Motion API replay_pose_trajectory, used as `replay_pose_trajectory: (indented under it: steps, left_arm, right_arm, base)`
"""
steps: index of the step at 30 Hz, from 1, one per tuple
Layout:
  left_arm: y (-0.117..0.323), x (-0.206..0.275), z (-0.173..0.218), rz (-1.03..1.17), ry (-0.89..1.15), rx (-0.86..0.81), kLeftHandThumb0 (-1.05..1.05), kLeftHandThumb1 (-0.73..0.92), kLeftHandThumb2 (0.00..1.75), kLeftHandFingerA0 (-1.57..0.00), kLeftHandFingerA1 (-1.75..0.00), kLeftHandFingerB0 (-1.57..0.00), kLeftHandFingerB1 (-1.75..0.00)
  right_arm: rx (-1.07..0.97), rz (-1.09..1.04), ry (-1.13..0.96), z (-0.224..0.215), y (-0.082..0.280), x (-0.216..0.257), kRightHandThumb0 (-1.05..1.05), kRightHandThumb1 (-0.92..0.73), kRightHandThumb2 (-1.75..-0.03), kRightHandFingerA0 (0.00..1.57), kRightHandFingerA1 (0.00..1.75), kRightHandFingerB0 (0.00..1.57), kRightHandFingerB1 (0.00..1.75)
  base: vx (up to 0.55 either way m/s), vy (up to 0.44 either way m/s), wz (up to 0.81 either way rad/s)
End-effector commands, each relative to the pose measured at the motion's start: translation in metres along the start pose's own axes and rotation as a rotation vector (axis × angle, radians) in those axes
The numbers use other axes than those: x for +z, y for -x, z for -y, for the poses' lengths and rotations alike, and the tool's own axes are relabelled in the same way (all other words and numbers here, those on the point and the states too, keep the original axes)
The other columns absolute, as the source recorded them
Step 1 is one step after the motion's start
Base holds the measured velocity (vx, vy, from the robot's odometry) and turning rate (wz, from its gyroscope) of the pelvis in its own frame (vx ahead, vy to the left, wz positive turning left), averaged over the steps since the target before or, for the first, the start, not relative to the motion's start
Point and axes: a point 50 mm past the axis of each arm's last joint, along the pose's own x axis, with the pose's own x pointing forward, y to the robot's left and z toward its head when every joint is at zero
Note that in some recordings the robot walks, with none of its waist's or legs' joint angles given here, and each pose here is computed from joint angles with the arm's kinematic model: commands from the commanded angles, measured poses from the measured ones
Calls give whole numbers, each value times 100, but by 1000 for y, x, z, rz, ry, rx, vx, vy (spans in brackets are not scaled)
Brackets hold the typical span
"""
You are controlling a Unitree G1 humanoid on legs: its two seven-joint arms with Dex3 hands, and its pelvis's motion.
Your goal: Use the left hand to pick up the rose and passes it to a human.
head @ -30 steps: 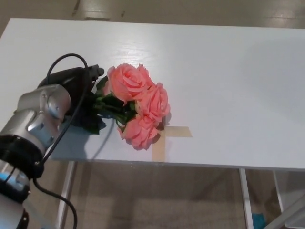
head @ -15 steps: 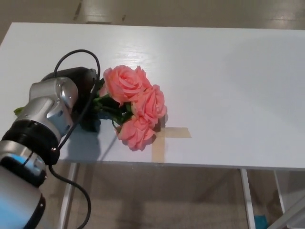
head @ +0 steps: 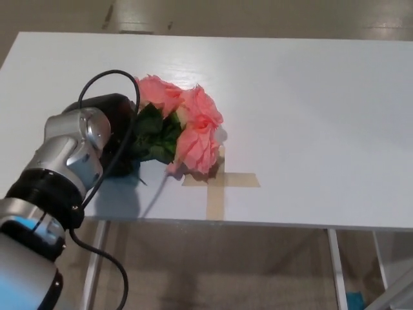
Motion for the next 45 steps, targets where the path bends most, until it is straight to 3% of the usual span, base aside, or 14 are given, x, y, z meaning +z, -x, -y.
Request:
replay_pose_trajectory:
  steps: [1,5,7,8,9,11,12,14,16,27,29,30,38,45]
  left_arm:
    - [0,-8,12,14,17,-31,-30,74,63,-108,-68,-45,-37]
    - [3,-10,3,54,40,32,-28,75,63,-103,-71,-44,-37]
    - [6,-10,-3,82,74,92,-27,74,63,-96,-55,-47,-38]
    - [6,-9,-5,86,87,112,-26,75,63,-96,-67,-49,-38]
    - [6,-8,-8,88,119,135,-25,75,62,-87,-102,-60,-42]
    - [6,-6,-12,101,182,180,-24,76,62,-86,-107,-69,-46]
    - [6,-5,-14,108,197,197,-23,76,63,-81,-124,-84,-54]
    - [7,-5,-14,129,229,225,-22,76,64,-74,-134,-88,-64]
    - [9,-4,-17,153,275,247,-22,77,65,-65,-149,-79,-91]
    - [30,21,-65,347,831,311,-18,87,66,-95,-135,-83,-81]
    - [32,24,-71,369,885,305,-17,87,67,-95,-137,-82,-84]
    - [36,27,-76,410,964,292,-15,86,68,-97,-137,-79,-99]
    - [42,35,-85,501,1133,255,-14,79,76,-94,-135,-74,-109]
    - [45,44,-72,509,1166,198,-15,79,74,-97,-136,-80,-97]
  right_arm:
    - [-6,-9,-6,0,0,-2,-35,-70,-61,64,42,50,38]
    - [-4,-18,-2,0,1,-6,-35,-70,-61,64,42,50,38]
    - [-2,-21,-9,0,1,-8,-35,-70,-61,64,42,50,38]
    - [-2,-19,-11,0,1,-8,-35,-70,-61,64,42,50,38]
    - [-2,-18,-11,0,1,-7,-35,-70,-61,64,42,50,38]
    - [0,-19,-8,0,1,-8,-35,-70,-61,64,42,50,38]
    - [0,-19,-10,1,1,-9,-35,-70,-61,64,42,50,38]
    - [-1,-26,-9,2,2,-13,-35,-70,-61,64,42,50,38]
    - [-3,-28,-5,2,2,-13,-35,-70,-61,64,42,50,38]
    - [-12,-13,-2,6,1,-7,-35,-70,-61,64,42,49,37]
    - [-13,-11,-2,6,1,-6,-35,-70,-61,64,42,50,38]
    - [-12,-14,-5,7,1,-6,-35,-70,-61,64,42,50,38]
    - [-18,1,2,10,-1,4,-35,-70,-61,64,42,51,38]
    - [-10,-16,11,5,1,-6,-35,-70,-61,64,42,50,38]
  base:
    - [0,0,0]
    - [0,0,0]
    - [0,0,0]
    - [0,0,0]
    - [0,0,0]
    - [0,0,0]
    - [0,0,0]
    - [0,0,0]
    - [0,0,0]
    - [0,0,0]
    - [0,0,0]
    - [0,0,0]
    - [0,0,0]
    - [0,0,0]
